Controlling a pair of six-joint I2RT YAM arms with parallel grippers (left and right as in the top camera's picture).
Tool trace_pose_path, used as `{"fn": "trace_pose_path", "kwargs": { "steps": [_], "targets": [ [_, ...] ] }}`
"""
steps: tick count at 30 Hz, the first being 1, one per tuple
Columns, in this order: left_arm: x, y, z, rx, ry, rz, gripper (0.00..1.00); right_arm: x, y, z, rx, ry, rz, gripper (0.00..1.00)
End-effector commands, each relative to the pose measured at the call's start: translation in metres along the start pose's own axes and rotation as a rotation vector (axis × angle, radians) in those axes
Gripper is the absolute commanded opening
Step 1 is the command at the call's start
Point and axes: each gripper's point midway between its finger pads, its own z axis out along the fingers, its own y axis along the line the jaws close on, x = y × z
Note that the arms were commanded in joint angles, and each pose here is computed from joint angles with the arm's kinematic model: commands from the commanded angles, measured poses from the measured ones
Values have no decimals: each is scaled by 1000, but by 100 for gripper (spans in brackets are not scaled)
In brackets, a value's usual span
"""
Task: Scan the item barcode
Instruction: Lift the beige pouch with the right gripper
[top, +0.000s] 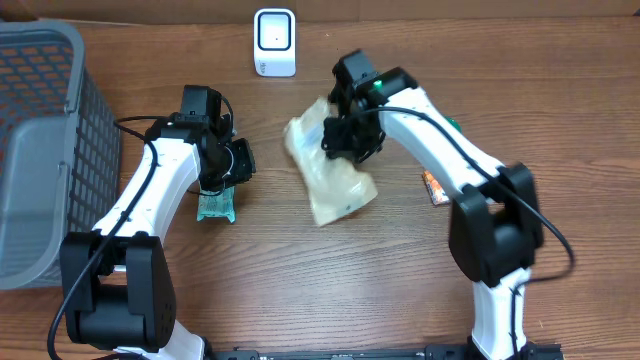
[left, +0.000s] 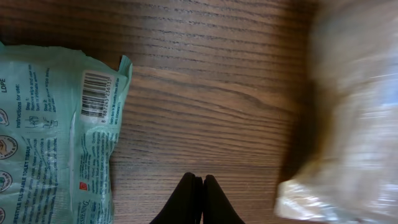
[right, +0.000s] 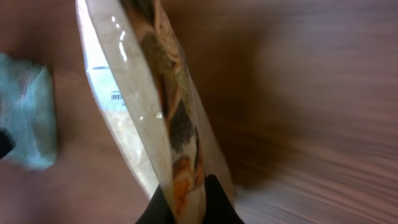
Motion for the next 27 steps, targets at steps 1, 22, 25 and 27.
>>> {"fn": "trace_pose_path", "kwargs": {
  "steps": [1,22,25,27],
  "targets": [
    [4,0,2,-6,6,-7,4,-27,-35,-67,485,-289,-62,4],
    [-8,22,-3,-56,-31,-53,4,37,17,41,826,-166,-370,16],
    [-13,33,-6,-58,-40,-89,4,51,28,52,727,-95,-369,25],
    [-16,41,-8,-58,-47,-115,4,54,34,48,664,-73,-348,32]
  ]
}}
